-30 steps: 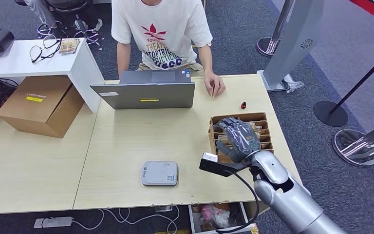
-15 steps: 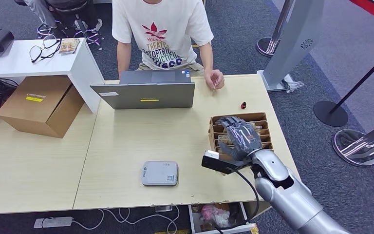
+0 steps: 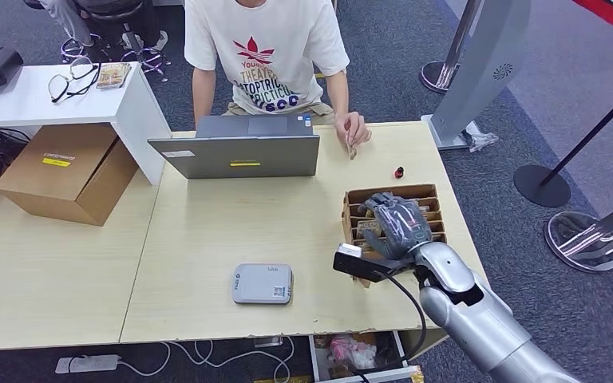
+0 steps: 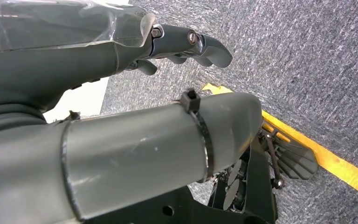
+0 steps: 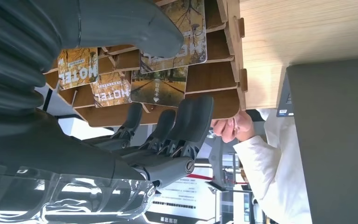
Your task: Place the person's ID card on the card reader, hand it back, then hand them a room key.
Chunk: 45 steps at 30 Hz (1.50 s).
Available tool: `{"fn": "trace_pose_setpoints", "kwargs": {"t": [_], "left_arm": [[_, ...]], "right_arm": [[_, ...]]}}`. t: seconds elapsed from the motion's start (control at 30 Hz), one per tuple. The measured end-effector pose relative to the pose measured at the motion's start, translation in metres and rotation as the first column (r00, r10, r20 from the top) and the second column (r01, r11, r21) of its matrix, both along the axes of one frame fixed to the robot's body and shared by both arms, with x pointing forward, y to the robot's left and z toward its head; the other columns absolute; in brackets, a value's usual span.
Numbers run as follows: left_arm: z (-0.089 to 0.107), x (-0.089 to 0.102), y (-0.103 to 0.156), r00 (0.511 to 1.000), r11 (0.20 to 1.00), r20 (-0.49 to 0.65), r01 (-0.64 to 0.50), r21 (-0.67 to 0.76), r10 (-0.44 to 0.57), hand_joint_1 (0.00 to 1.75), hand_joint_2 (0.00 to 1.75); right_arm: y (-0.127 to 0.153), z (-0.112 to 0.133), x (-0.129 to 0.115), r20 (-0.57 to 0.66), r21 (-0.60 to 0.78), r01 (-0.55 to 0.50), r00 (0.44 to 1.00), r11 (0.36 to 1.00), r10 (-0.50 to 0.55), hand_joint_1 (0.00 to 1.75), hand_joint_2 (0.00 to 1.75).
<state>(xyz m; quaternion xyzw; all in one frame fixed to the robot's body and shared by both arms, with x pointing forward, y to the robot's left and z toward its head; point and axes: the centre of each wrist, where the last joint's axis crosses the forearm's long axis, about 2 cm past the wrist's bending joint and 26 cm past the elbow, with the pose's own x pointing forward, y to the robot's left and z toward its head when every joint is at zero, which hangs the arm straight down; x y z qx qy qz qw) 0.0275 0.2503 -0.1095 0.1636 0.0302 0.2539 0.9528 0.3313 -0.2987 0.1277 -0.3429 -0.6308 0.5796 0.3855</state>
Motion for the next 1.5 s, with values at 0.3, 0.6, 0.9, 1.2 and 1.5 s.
{"fn": "trace_pose_setpoints", "kwargs": {"t": [0.3,0.6,0.9,1.2,1.5], "left_arm": [[0.000,0.000,0.000,1.000,1.000,0.001,0.000,-0.001,0.000,0.00,0.00],[0.000,0.000,0.000,1.000,1.000,0.001,-0.001,-0.001,0.001,0.00,0.00],[0.000,-0.001,0.000,1.000,1.000,0.001,-0.002,-0.005,0.002,0.00,0.00],[0.000,-0.001,0.000,1.000,1.000,-0.001,-0.008,-0.005,0.008,0.00,0.00],[0.000,-0.002,-0.001,1.000,1.000,0.007,-0.010,0.029,0.009,0.00,0.00]], "right_arm": [[-0.006,0.000,0.000,-0.009,-0.009,0.008,1.000,1.000,-0.008,0.89,1.75],[-0.011,0.000,0.000,-0.020,-0.019,0.015,1.000,1.000,-0.015,0.83,1.75],[-0.013,0.000,0.000,-0.029,-0.023,0.018,0.999,1.000,-0.018,0.81,1.75],[-0.014,0.000,0.000,-0.056,-0.034,0.018,0.998,0.999,-0.019,0.84,1.75],[-0.017,0.001,0.001,-0.094,-0.056,0.026,0.995,0.998,-0.031,0.82,1.75]]}}
